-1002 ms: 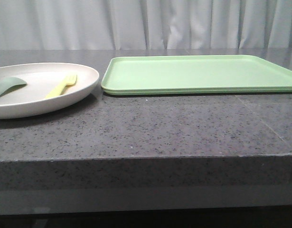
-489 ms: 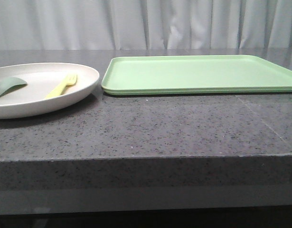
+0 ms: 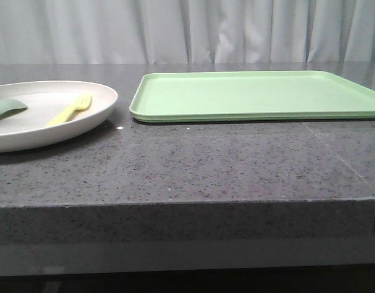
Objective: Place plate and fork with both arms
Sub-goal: 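Grip the white plate rim with the left gripper and lift it, then carry the plate over the green tray and lower it onto it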
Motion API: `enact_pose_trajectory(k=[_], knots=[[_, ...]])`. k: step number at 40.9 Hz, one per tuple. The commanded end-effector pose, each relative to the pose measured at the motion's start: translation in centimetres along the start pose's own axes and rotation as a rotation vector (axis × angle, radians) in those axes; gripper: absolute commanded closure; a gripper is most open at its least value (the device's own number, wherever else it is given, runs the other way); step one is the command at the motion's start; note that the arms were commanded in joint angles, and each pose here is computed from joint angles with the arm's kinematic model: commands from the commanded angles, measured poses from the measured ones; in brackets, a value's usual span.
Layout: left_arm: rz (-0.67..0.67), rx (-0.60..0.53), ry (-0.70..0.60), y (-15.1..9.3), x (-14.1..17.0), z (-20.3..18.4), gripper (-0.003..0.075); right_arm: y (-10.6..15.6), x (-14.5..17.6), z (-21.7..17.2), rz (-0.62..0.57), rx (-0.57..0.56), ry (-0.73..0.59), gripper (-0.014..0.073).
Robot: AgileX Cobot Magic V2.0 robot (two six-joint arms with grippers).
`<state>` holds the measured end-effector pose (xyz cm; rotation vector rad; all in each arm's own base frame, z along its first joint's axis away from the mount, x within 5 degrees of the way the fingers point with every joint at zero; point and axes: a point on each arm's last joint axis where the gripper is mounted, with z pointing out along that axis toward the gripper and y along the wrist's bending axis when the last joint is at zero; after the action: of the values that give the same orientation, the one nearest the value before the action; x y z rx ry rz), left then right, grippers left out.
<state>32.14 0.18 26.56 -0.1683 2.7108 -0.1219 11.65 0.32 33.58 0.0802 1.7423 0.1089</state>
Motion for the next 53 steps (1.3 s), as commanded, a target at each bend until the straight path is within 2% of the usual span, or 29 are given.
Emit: enact_pose_trajectory(k=[1,8,15,24,31,34,40,47,53], knots=[[0.0,0.015,-0.108,-0.3,-1.1,-2.0,0.0738,0.1,-1.9,-0.2,-0.009,-0.005,-0.112,-0.0006],[-0.018,0.049,-0.138,-0.3,-1.2,-2.7,0.0738,0.1,-1.8,-0.2,-0.009,-0.005,-0.11,-0.0006],[-0.095,0.182,-0.204,0.9,-1.5,-4.6,0.0738,0.1,-1.8,-0.2,-0.009,-0.005,-0.11,-0.0006],[-0.173,0.295,-0.208,2.9,-1.4,-5.6,0.0738,0.1,-1.8,-0.2,-0.009,-0.005,-0.11,-0.0006],[-0.231,0.416,-0.244,2.5,-1.8,-6.1,0.0738,0.1,-1.8,-0.2,-0.009,-0.005,-0.11,-0.0006],[-0.215,0.456,-0.257,1.6,-2.1,-6.4,0.0738,0.1,-1.8,-0.2,-0.009,-0.005,-0.11,-0.0006],[-0.119,0.511,-0.255,-1.8,-3.6,-6.6,0.0738,0.1,-1.8,-0.2,-0.009,-0.005,-0.109,-0.0006],[-0.042,0.584,-0.216,-7.2,-5.7,-5.9,0.0738,0.1,-1.8,-0.2,-0.009,-0.005,-0.109,-0.0006],[0.028,0.592,-0.191,-12.2,-7.6,-4.5,0.0738,0.1,-1.8,-0.2,-0.009,-0.006,-0.106,-0.0006]])
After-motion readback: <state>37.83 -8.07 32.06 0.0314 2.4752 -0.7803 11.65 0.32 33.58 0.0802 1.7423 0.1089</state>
